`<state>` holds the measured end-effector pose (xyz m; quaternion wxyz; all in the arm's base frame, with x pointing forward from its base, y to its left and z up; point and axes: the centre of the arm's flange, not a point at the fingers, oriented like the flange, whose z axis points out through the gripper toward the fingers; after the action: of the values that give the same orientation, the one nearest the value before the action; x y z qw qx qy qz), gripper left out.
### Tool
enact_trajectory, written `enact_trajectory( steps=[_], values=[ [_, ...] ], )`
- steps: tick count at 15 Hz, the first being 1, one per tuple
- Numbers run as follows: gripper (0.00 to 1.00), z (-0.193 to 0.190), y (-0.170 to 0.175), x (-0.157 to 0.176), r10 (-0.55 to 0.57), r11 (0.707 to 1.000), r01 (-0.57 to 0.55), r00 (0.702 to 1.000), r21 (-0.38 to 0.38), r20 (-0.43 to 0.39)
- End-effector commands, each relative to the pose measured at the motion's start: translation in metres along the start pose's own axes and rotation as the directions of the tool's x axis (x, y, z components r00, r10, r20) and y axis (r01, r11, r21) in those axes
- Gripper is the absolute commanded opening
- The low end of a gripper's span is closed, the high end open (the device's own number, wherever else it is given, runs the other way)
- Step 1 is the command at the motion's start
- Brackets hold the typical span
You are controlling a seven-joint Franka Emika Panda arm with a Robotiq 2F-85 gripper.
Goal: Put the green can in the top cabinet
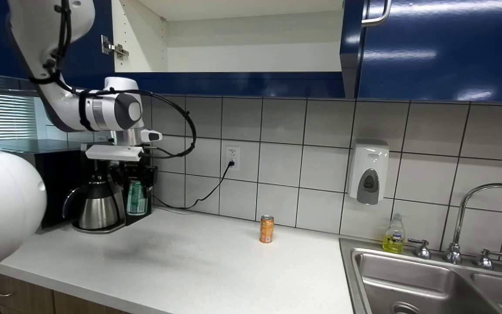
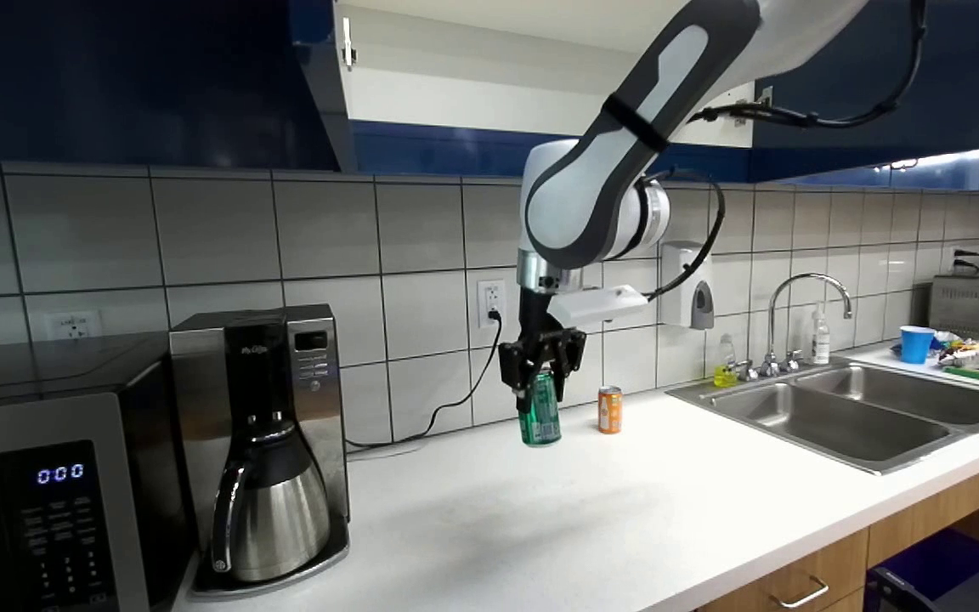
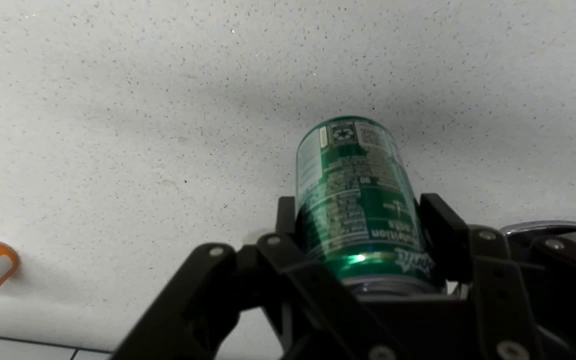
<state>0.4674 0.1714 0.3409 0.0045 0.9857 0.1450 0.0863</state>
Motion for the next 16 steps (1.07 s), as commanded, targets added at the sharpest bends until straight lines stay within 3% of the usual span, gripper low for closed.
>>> enact_trajectory(
  steps=[1, 7, 16],
  values=[
    [0.38, -0.069, -0.001, -0.014, 0.031, 1.0, -0.031, 0.999, 0.003, -0.009],
    [0.38, -0.154, -0.004, -0.011, 0.047, 0.999, -0.047, 0.999, -0.01, -0.026],
    [0.38, -0.272, -0.012, 0.013, 0.093, 0.995, -0.095, 0.989, -0.016, -0.114]
  ],
)
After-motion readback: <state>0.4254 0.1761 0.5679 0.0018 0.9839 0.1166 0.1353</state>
